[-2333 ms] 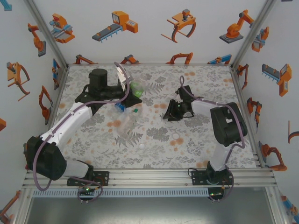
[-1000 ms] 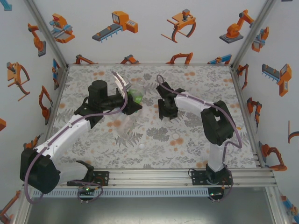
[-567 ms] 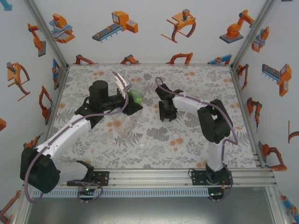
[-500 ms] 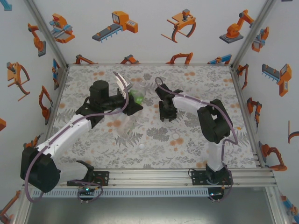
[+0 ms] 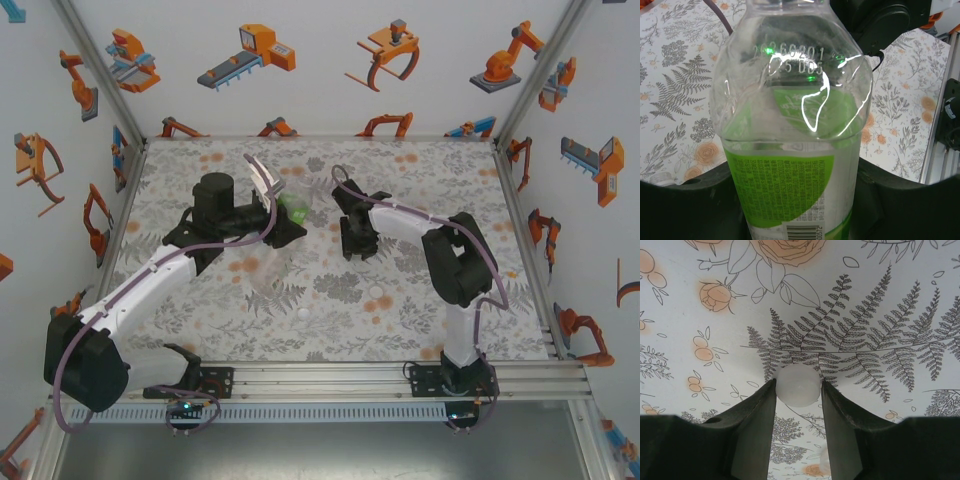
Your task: Screw on the bottle caps
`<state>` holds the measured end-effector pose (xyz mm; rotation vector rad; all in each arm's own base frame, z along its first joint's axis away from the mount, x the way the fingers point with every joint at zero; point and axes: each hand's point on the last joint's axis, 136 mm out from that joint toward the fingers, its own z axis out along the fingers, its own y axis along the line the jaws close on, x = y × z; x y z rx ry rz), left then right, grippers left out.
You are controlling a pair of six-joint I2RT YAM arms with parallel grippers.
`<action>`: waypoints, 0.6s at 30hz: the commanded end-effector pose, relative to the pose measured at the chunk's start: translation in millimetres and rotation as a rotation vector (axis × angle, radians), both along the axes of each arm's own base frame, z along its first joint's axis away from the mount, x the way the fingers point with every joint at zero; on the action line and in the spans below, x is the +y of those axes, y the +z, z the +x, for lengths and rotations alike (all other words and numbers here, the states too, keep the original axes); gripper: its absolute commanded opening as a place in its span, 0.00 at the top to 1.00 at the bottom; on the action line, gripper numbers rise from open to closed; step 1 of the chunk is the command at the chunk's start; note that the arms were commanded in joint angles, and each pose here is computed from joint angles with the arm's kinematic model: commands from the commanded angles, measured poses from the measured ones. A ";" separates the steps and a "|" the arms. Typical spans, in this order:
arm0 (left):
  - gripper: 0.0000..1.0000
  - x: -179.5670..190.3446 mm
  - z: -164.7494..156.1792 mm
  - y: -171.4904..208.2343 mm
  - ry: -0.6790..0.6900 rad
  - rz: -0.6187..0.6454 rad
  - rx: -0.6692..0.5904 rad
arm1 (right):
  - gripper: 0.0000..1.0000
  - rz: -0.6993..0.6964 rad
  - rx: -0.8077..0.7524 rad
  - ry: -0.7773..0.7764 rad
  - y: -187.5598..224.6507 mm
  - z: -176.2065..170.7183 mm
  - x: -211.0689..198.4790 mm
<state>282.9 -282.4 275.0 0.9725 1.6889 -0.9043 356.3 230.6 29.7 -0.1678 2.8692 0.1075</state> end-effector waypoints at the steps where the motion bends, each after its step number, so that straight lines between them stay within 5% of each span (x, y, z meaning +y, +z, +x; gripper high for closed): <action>1: 0.97 -2.0 -3.5 6.9 -0.019 -0.001 -0.031 | 0.59 -0.025 -0.016 0.009 -1.6 6.3 1.9; 18: 0.97 -4.2 -1.6 9.8 -0.022 -0.006 -0.036 | 0.57 -0.026 -0.016 0.013 -6.1 7.9 3.0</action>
